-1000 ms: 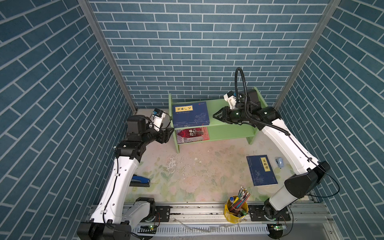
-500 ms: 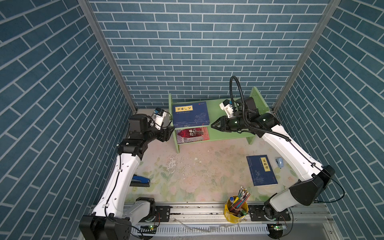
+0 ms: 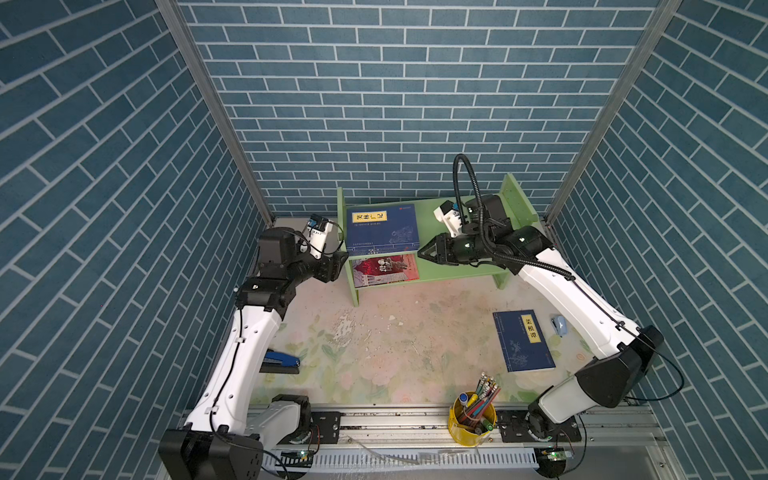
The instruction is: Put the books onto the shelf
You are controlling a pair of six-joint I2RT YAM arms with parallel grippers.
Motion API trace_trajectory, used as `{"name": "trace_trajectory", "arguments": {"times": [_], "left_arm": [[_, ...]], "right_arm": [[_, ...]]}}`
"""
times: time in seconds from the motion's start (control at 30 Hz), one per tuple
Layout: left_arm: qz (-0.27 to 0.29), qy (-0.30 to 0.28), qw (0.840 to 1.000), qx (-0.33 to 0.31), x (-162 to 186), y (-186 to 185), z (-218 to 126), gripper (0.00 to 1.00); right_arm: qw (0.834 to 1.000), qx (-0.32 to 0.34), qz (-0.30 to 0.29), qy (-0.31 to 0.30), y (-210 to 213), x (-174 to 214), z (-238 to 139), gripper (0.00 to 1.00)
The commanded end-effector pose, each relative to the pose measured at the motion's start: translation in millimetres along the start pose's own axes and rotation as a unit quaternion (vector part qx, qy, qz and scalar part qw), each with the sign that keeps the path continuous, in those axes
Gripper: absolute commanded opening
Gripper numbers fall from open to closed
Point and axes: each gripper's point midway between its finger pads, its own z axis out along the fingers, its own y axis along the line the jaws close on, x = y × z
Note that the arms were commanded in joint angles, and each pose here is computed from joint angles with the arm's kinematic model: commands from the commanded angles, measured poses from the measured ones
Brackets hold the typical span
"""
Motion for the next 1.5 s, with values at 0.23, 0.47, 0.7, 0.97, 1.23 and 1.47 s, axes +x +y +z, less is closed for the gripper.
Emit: {"name": "trace_trajectory", "arguments": {"times": [0.23, 0.47, 0.7, 0.97, 1.23, 1.47], "left_arm": [[-0.004, -0.004, 1.0, 0.0, -1, -1, 0, 0.72], [-0.006, -0.006, 1.0, -0.002, -2, 0, 1, 0.72], [-0.005, -0.007, 1.0, -0.002, -3, 0, 0, 0.72], [-0.006, -0.008, 1.0, -0.003, -4, 0, 1, 0.72], [-0.007, -0.008, 1.0, -0.002, -4, 0, 1, 0.72], [-0.008, -0.007, 1.0, -0.002, -3, 0, 0, 0.72]], "right_arm": [[0.999, -0.025, -0.027, 0.001, 13, -12, 11, 0.3], [0.999, -0.025, -0.028, 0.005, 11, -14, 17, 0.29], [0.999, -0.027, -0.03, 0.002, 12, -18, 20, 0.25], [0.999, -0.027, -0.031, 0.004, 12, -19, 22, 0.22], [0.999, -0.025, -0.03, 0.006, 10, -20, 24, 0.2], [0.999, -0.018, -0.034, 0.007, 8, -21, 24, 0.2]]}}
